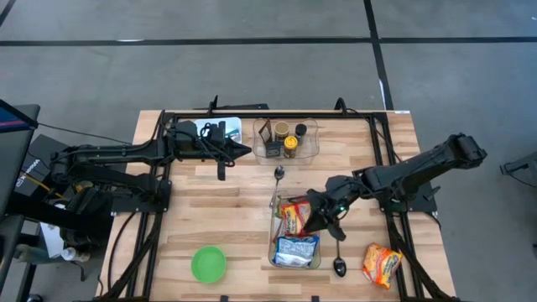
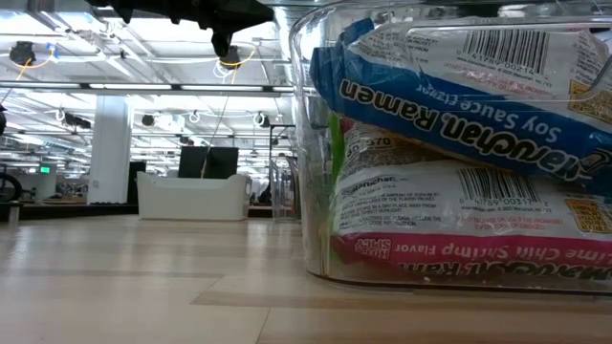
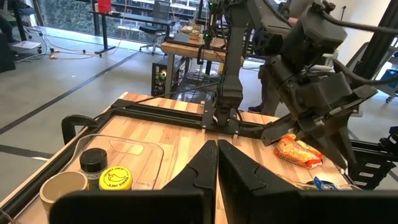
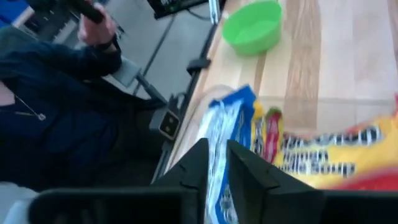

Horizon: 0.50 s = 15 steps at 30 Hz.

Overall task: Pick & Place Food Item
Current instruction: Put the bottom black spoon into the white bin

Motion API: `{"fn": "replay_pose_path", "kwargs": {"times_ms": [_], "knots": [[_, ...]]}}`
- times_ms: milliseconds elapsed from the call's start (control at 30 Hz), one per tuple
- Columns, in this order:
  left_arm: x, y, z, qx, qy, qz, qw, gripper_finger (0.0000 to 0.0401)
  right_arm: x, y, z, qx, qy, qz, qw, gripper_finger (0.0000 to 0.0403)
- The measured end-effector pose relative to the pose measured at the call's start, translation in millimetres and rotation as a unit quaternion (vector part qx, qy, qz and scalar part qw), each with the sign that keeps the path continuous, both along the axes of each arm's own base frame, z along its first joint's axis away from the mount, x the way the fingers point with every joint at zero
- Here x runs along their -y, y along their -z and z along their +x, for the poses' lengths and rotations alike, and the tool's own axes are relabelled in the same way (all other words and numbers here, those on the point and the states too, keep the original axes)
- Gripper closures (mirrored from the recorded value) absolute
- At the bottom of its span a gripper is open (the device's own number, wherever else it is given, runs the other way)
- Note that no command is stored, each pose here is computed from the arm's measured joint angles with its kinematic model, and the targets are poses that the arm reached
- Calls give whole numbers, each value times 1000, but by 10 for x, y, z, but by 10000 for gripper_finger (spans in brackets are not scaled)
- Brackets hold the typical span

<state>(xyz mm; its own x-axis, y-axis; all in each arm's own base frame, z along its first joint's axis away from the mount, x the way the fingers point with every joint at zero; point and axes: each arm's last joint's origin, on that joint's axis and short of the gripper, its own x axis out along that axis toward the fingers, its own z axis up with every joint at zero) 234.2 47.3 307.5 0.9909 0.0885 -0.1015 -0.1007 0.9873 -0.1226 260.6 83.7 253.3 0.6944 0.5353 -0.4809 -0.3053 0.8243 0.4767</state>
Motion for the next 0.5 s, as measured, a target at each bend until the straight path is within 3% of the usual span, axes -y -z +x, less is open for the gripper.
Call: {"fn": "replay_pose_path", "kwargs": {"times_ms": [167,500], "knots": [[-1,0,0,0,0,0,1000,393,-10,32,-120,-43,22,-34,998,396],[-1,0,0,0,0,0,1000,393,-25,62,-321,-136,88,-34,986,400]]}}
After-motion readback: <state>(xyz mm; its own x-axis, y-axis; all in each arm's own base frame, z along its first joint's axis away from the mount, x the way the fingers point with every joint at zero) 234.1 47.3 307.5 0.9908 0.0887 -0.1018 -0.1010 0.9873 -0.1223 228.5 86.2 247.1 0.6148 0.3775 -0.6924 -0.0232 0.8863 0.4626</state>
